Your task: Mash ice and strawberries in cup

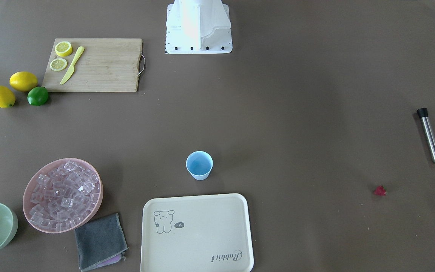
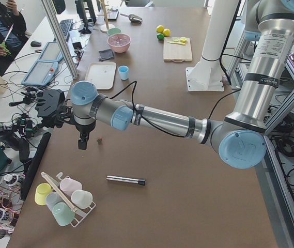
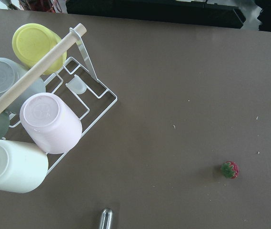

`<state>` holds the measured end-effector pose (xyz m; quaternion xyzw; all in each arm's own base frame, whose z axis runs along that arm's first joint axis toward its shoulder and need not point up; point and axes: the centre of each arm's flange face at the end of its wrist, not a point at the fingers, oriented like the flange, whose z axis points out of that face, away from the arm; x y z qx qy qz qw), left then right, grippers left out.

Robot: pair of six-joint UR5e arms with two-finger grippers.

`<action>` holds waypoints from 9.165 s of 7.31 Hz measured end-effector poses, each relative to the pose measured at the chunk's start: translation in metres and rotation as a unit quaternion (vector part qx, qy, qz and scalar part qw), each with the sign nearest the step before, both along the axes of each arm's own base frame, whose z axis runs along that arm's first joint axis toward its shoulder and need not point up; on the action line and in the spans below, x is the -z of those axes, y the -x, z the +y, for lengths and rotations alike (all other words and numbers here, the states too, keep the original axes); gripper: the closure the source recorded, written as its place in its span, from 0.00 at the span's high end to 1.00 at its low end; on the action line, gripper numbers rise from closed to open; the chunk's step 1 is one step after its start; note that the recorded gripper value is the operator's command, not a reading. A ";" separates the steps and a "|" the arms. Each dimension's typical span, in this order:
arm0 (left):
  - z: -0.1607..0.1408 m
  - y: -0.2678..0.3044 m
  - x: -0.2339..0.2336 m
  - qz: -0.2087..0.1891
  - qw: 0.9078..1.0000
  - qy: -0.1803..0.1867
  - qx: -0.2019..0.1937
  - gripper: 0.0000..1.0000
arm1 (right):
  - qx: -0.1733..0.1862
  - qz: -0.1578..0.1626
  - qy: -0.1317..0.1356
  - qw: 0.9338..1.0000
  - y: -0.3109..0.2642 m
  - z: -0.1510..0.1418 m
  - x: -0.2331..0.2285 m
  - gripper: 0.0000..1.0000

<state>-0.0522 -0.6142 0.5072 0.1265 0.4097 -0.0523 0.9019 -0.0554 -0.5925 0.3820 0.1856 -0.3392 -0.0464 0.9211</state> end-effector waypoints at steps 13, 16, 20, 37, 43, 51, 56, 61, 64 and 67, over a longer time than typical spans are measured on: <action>0.005 -0.012 -0.009 -0.004 1.000 -0.007 -0.008 0.98 | -0.178 -0.076 0.061 0.979 0.272 -0.047 0.008 1.00; 0.008 -0.012 -0.015 -0.004 1.000 -0.009 -0.009 0.98 | -0.170 -0.060 0.077 0.981 0.296 -0.041 -0.014 0.98; 0.008 -0.013 -0.016 -0.004 1.000 -0.009 -0.009 0.98 | -0.162 -0.044 0.089 0.982 0.310 -0.037 -0.035 0.98; 0.010 -0.020 -0.022 -0.003 1.000 -0.011 -0.014 0.98 | -0.163 -0.106 0.015 0.981 0.253 -0.031 0.062 0.00; 0.009 -0.037 -0.009 0.000 0.999 -0.048 -0.027 0.98 | -0.167 -0.165 -0.040 0.971 0.362 0.016 0.185 0.00; 0.034 -0.054 -0.026 0.003 0.997 -0.066 -0.042 0.98 | -0.122 -0.117 -0.078 0.982 0.499 0.033 0.222 0.00; 0.039 -0.051 -0.032 0.002 0.997 -0.062 -0.040 0.98 | -0.082 -0.107 -0.075 0.988 0.512 0.050 0.208 0.00; 0.041 -0.050 -0.037 0.002 0.998 -0.058 -0.040 0.98 | -0.068 -0.117 -0.075 0.988 0.515 0.067 0.211 1.00; 0.041 -0.049 -0.035 0.002 0.998 -0.059 -0.038 0.98 | -0.054 -0.126 -0.051 0.989 0.473 0.050 0.226 1.00; 0.040 -0.050 -0.026 0.003 0.997 -0.068 -0.039 0.98 | -0.053 -0.129 -0.007 0.990 0.372 -0.004 0.196 1.00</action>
